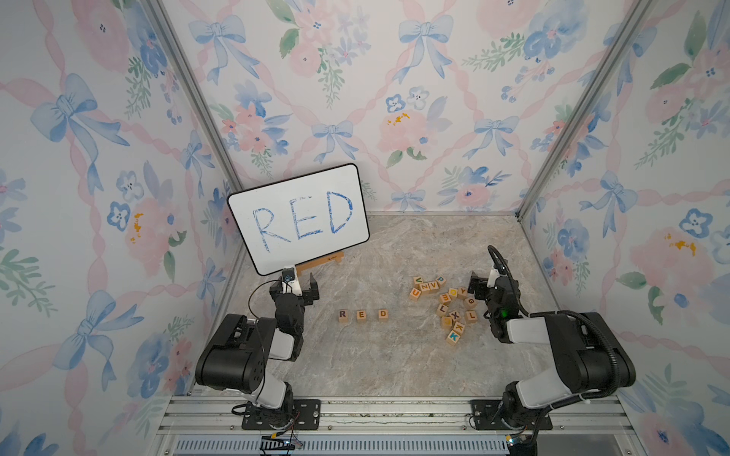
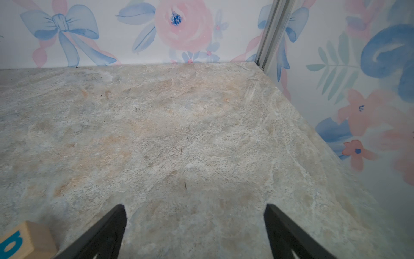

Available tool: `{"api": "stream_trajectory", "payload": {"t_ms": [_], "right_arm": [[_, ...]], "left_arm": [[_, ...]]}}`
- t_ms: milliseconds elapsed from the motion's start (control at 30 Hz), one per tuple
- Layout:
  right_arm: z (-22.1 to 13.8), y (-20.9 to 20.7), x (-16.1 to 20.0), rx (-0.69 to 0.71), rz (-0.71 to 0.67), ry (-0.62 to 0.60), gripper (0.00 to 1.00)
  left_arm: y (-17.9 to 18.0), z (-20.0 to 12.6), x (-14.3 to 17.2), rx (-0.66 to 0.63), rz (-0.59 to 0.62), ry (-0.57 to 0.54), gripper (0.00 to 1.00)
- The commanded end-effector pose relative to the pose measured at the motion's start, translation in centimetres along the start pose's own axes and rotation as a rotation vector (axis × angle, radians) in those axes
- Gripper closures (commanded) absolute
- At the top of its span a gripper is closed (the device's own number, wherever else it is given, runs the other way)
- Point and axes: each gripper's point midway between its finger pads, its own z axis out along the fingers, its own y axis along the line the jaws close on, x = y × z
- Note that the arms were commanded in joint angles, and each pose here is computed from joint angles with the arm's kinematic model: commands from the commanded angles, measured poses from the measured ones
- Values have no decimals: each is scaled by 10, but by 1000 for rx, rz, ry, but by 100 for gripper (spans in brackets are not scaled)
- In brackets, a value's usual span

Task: Assemble the uppercase word "red" with letter blocks
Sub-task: Reset both arms

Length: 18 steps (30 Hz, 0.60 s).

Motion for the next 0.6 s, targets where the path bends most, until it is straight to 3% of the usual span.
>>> {"api": "stream_trajectory", "payload": {"t_ms": [0, 567], "right_arm": [[0, 0, -9, 9, -6, -38, 3], [0, 1, -8, 8, -7, -37, 3]], "left_arm": [[-5, -1, -9, 30, 15, -40, 2], [-7, 1, -9, 39, 18, -37, 2]]}}
